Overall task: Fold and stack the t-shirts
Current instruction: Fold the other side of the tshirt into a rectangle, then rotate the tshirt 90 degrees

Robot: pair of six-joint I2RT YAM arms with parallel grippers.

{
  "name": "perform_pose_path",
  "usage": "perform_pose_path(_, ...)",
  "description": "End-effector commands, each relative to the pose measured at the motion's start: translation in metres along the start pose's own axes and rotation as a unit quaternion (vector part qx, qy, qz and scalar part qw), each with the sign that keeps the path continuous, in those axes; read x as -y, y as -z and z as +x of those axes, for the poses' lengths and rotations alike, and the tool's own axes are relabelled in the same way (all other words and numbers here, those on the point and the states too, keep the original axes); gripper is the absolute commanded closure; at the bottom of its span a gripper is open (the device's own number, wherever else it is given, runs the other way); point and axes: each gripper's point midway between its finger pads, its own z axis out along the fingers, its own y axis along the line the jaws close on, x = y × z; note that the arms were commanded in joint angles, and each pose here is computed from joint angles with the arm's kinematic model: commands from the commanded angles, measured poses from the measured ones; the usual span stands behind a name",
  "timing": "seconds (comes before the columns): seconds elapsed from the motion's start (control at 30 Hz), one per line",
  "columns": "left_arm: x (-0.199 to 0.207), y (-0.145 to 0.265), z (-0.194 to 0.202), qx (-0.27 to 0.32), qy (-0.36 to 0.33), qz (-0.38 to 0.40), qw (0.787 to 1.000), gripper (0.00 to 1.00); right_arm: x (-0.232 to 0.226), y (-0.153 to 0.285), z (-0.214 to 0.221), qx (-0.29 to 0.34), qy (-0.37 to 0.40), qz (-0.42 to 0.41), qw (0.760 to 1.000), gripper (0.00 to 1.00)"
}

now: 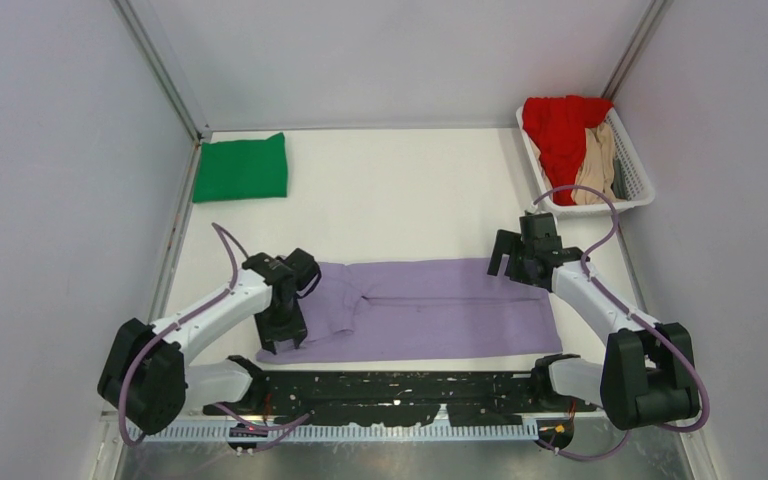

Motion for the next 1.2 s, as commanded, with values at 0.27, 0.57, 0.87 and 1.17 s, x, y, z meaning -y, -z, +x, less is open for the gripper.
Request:
perform_pose_path(0.27, 0.036, 0.068, -0.039, 0.104, 0.014, 0.143, 0.984, 0.00, -0.019, 0.011, -0.020, 0.042, 0.005, -0.051, 0.998, 0.05)
perform_pose_path(0.57, 0.163, 0.043, -0.082, 0.095, 0.001, 0.320, 0.943, 0.00, -0.056, 0.000, -0.009, 0.011, 0.007, -0.146, 0.989, 0.05)
perform_pose_path(0.87, 0.183, -0.024, -0.152, 0.077, 0.082, 0.250, 0.962, 0.00, -0.066, -0.023, 0.036, -0.080, 0.031, -0.141, 0.986, 0.05)
perform_pose_path(1.17, 0.298, 0.018, -0.244, 0.009, 0.108, 0.342, 0.934, 0.00, -0.094, 0.010, 0.126, -0.204, 0.114, -0.213, 0.948, 0.05)
